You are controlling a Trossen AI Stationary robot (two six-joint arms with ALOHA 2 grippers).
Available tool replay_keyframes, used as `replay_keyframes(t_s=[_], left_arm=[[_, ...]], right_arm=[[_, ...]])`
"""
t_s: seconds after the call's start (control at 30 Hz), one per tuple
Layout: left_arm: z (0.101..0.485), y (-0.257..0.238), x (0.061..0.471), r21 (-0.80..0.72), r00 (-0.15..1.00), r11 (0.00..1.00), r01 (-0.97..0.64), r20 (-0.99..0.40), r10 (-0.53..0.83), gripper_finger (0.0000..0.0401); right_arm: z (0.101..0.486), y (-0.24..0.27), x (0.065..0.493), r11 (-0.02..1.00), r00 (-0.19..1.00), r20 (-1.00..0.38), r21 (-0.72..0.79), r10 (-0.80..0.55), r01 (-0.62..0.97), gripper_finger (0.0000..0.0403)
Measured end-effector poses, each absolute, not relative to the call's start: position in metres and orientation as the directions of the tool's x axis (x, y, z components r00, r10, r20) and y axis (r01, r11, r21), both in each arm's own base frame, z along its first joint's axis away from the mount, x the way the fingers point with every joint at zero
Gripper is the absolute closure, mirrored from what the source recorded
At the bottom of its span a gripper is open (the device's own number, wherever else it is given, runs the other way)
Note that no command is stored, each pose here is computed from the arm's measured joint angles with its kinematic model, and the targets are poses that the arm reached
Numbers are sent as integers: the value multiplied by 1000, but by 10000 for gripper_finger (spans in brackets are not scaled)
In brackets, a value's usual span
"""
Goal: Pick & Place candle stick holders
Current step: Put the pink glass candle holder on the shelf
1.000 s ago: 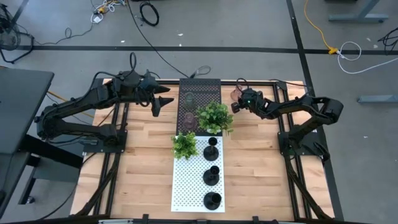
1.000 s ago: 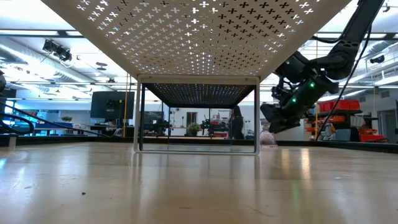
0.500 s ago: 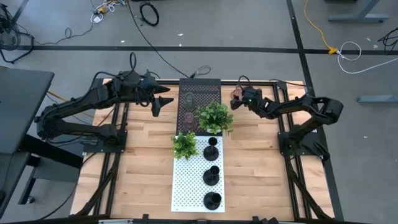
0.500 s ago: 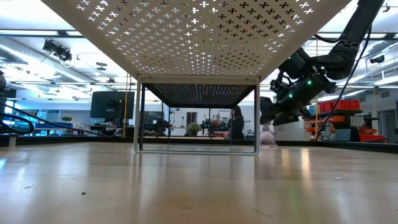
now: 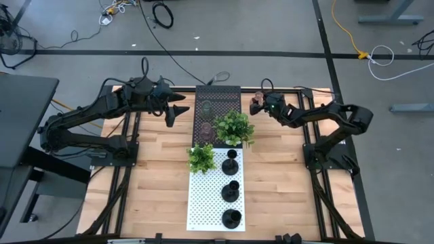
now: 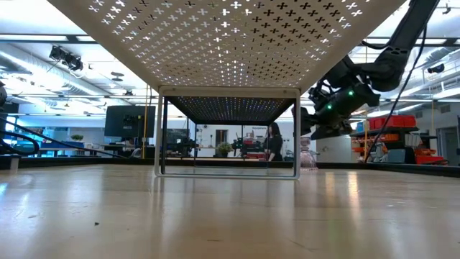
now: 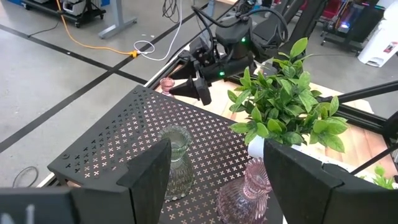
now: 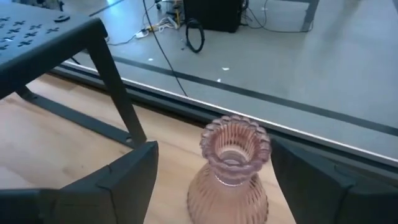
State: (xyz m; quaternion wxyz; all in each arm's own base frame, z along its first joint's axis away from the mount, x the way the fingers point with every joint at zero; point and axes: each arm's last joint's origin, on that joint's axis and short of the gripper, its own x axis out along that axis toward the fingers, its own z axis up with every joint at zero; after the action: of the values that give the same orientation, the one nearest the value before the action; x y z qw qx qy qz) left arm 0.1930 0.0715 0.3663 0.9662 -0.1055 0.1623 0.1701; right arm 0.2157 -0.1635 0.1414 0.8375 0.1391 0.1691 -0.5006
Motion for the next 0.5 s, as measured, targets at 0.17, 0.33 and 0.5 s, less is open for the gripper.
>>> replay_keyframes(t_s=[0.17, 0.33, 0.5], left_arm=[[366, 72, 193, -149, 889, 920, -363, -349, 295, 144], [366, 71, 193, -149, 890, 920, -363, -349, 294, 144], [366, 72, 193, -149, 889, 920, -363, -351, 294, 144]], right_arm=[[138, -173, 229, 460, 434, -436, 51, -788, 886, 94], [129, -184, 243, 452, 411, -460, 22, -787, 892, 95], [125, -192, 254, 438, 399, -461, 25, -792, 899, 127]])
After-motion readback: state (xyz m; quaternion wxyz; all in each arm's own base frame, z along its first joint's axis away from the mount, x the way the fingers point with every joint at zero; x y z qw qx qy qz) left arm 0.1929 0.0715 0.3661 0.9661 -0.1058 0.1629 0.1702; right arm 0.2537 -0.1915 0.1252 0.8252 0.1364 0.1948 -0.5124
